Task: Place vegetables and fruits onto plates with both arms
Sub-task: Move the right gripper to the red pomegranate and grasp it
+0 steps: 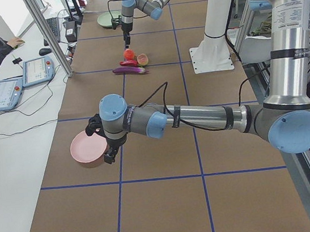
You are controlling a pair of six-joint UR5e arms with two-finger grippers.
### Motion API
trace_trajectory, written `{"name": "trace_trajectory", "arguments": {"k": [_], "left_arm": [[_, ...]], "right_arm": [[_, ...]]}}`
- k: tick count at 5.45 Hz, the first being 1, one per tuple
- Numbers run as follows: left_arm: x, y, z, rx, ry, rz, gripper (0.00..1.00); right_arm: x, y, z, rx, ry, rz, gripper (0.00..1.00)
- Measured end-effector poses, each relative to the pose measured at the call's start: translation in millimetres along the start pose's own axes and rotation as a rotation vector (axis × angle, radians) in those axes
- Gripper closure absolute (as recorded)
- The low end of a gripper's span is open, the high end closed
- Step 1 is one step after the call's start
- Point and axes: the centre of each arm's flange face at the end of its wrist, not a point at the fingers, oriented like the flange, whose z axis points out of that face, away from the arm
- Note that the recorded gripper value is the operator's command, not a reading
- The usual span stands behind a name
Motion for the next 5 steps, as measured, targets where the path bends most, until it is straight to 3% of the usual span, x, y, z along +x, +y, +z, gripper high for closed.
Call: {"name": "trace_trajectory", "arguments": {"k": [2, 4, 5], "left_arm": [[1.0, -0.2, 1.7, -0.003, 0.002, 0.001, 0.0], [1.5, -0.4, 2.0, -0.003, 0.002, 0.001, 0.0], [1.6, -0.7, 1.9, -0.003, 0.002, 0.002, 0.0]], "right_arm": [[-16.6, 13.1, 25.0, 0.024, 0.054, -0.017, 0.04], [-20.1, 23.6, 53.5, 0.041, 0.052, -0.036, 0.05], [-19.8, 27.0, 66.2, 0.04, 0.049, -0.042, 0.43]]}}
